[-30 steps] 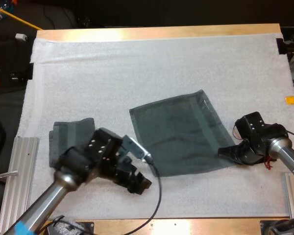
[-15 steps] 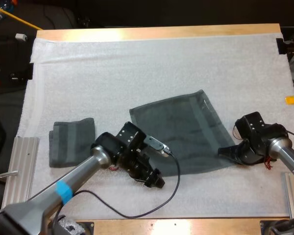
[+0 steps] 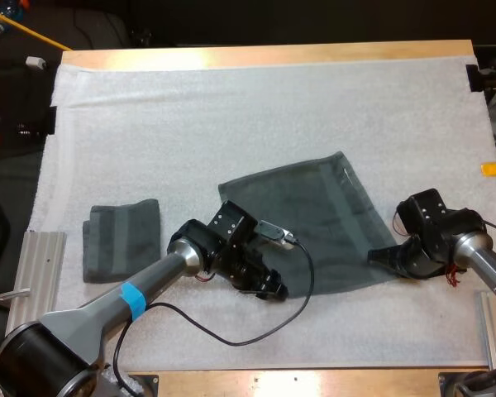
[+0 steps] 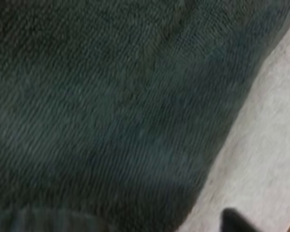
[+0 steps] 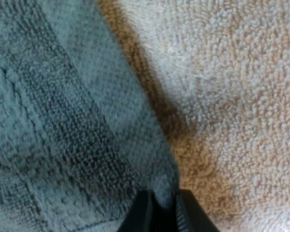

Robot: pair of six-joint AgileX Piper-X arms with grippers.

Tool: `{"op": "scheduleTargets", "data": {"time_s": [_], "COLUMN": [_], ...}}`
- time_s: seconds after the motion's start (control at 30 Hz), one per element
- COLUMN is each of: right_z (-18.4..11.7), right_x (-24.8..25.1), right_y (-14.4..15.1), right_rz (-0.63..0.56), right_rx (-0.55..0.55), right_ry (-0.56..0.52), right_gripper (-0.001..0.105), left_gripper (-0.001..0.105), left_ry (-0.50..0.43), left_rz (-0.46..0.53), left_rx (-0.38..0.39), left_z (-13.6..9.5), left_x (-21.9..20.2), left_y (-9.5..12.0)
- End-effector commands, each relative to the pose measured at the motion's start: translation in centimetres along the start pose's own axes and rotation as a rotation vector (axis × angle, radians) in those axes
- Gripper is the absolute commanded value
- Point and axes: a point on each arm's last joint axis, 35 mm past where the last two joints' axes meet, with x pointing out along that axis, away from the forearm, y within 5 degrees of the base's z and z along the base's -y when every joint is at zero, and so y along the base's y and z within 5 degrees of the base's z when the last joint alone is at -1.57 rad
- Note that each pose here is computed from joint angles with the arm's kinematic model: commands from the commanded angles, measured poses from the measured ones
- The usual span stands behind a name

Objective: Pick towel from pile, fold and stack

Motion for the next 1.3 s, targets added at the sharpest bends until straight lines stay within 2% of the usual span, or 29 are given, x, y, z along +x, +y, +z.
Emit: {"op": "scheduleTargets", "data": {"time_s": [0.0, 0.23, 0.53, 0.63, 0.8, 0.9, 0.97, 1.07, 1.2, 1.27], "right_z": [-0.1, -0.1, -0.1, -0.1, -0.1, -0.1, -0.1, -0.1, -0.1, -0.1], "right_x": [-0.2, -0.2, -0.2, -0.2, -0.2, -0.2, -0.2, -0.2, -0.2, -0.2], "right_y": [-0.2, -0.2, -0.2, -0.2, -0.2, -0.2, -0.2, -0.2, -0.2, -0.2], "right_rz": [-0.015, -0.015, -0.015, -0.015, -0.015, -0.015, -0.015, -0.015, -0.015, -0.014], "right_rx": [-0.001, -0.001, -0.003, -0.003, -0.003, -0.003, -0.003, -0.003, -0.006, -0.006], "right_ry": [0.001, 0.001, 0.001, 0.001, 0.001, 0.001, 0.001, 0.001, 0.001, -0.003], "right_gripper": [0.0, 0.0, 0.0, 0.0, 0.0, 0.0, 0.0, 0.0, 0.0, 0.0], "left_gripper": [0.039, 0.036, 0.036, 0.036, 0.036, 0.036, 0.036, 0.036, 0.036, 0.036], "left_ry": [-0.012, -0.003, -0.024, 0.015, 0.112, 0.153, 0.161, 0.142, 0.137, 0.154], "left_rz": [-0.033, -0.037, -0.033, -0.092, -0.335, -0.412, -0.404, -0.317, -0.151, -0.114], "left_rx": [0.003, -0.015, 0.014, -0.014, -0.073, -0.098, -0.109, -0.107, -0.041, -0.003], "left_z": [0.2, 0.1, -0.3, -0.8, -1.0, -1.0, -1.2, -1.4, -2.1, -2.6], "left_x": [0.0, 0.0, 0.6, 0.8, 0.6, 0.5, 0.5, 0.6, 1.2, 1.7], "left_y": [-0.3, -0.3, 0.4, 0.4, -0.5, -0.8, -0.7, -0.4, -0.2, -0.6]}}
